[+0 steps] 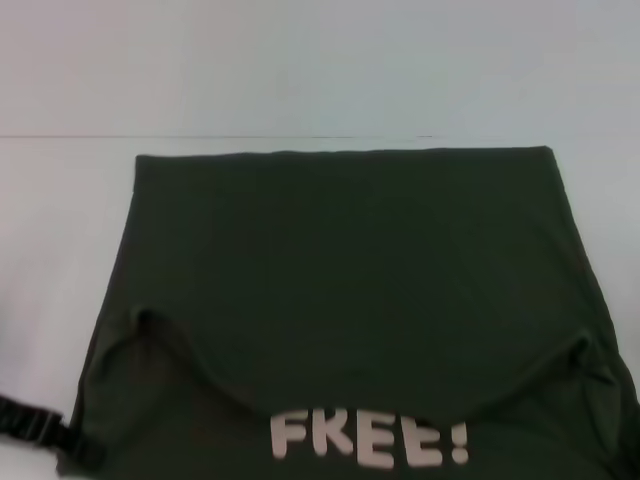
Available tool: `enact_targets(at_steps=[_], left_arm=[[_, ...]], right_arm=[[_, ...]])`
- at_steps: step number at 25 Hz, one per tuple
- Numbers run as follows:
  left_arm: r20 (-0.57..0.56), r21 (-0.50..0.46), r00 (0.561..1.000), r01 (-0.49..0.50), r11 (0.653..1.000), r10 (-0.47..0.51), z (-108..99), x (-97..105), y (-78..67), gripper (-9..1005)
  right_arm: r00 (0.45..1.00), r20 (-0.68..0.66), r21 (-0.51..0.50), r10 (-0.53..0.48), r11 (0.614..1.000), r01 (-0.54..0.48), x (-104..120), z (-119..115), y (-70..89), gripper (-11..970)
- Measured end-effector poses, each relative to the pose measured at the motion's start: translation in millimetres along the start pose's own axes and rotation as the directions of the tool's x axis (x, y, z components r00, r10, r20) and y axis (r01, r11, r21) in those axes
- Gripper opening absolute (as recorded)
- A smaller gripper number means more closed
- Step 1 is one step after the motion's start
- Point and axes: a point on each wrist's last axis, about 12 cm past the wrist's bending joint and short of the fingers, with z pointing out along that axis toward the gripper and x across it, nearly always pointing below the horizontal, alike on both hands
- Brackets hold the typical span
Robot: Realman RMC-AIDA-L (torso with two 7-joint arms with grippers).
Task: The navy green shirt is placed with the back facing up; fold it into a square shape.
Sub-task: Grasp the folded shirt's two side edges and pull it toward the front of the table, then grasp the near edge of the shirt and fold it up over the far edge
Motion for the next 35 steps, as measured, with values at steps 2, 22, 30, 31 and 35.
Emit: enact_targets(at_steps=[2, 22, 30, 31, 35], left_arm=[[-0.06, 0.034, 0.998, 0.002, 0.999, 0.0, -4, 7, -3.5, 44], [-0.157, 0.208, 0.985, -0.042, 0.977, 0.076, -5, 19, -22.3, 44], [0.057, 0.272, 0.996, -0.077, 0.959, 0.064, -18, 0, -26.6, 45], [0.095, 0.265, 0.994, -0.072, 0.962, 0.048, -21, -2, -24.4, 45], [0.27, 0.229, 0.962, -0.028, 0.973, -0.036, -35, -8, -10.8, 45]], right_arm=[[0.998, -0.047, 0.001, -0.032, 0.999, 0.032, 4, 4, 0.7, 56], [0.988, -0.085, -0.111, -0.131, 0.986, 0.121, 9, 7, 16.3, 57], [0.978, 0.205, -0.142, 0.029, 0.99, 0.0, 7, -25, 0.7, 56], [0.967, 0.25, -0.144, 0.049, 0.989, -0.013, 7, -29, -2.0, 56], [0.913, 0.392, -0.146, 0.113, 0.988, -0.06, 1, -38, -10.7, 57]])
